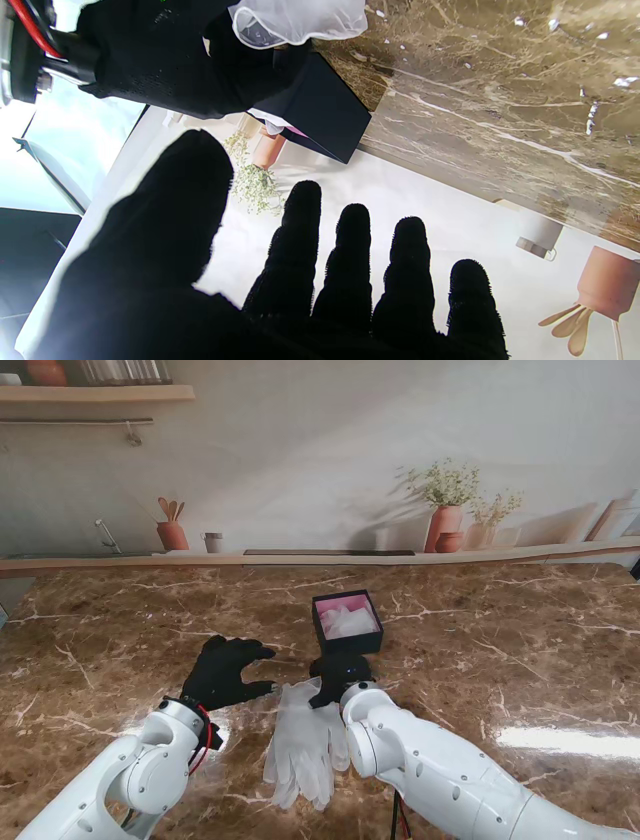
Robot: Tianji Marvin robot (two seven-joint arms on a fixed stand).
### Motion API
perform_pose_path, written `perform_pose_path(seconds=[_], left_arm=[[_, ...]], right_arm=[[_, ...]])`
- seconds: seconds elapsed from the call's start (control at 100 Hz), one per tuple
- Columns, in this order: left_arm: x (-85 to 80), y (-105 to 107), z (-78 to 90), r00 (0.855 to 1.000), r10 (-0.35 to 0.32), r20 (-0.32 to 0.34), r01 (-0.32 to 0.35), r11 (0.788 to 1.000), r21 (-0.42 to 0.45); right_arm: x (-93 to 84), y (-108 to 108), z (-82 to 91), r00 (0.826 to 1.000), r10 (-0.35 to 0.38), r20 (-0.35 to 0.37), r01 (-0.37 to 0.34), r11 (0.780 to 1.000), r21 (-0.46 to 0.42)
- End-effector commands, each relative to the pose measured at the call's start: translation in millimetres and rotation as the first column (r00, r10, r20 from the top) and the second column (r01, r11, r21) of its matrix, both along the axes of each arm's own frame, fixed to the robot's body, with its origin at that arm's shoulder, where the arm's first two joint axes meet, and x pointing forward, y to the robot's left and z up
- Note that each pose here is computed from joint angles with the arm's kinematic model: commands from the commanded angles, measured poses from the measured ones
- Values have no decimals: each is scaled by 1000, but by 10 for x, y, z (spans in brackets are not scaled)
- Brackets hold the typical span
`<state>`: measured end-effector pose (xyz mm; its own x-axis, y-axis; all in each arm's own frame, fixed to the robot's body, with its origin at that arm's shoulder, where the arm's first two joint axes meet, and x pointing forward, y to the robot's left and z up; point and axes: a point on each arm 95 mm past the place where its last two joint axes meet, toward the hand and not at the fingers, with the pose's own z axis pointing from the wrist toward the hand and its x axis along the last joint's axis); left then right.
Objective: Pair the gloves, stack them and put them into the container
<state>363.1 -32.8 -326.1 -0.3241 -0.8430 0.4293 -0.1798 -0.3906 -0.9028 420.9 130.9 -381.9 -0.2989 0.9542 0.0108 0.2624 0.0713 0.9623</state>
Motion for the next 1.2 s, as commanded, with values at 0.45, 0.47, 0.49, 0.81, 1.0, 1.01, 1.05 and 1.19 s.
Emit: perform_pose_path(seconds=[0.45,0.47,0.49,0.81,1.0,1.01,1.05,1.19], left_arm=[[-20,16,-1,1000,9,17,-9,1000,-7],[-16,17,-1,1000,8,18,-8,1000,-8],[-12,17,-1,1000,7,18,-7,1000,-12],[26,23,20,1000,9,21,-8,999,-41],[19,22,24,1000,10,27,-9,999,-40],[18,23,25,1000,10,27,-9,999,-40],[15,25,26,1000,10,30,-9,999,-38],[12,29,30,999,6,34,-5,1000,-31]], right_arm=[[-30,-113,102,992,-61,112,29,963,268],[-17,-126,116,990,-66,123,29,960,279],[-2,-142,131,988,-69,137,27,957,287],[87,-397,250,949,-74,308,-45,930,364],[-86,-501,176,914,36,405,-176,933,314],[-98,-507,169,911,44,409,-185,932,312],[-153,-535,141,902,77,424,-223,926,305],[-349,-582,47,896,147,419,-308,885,350]])
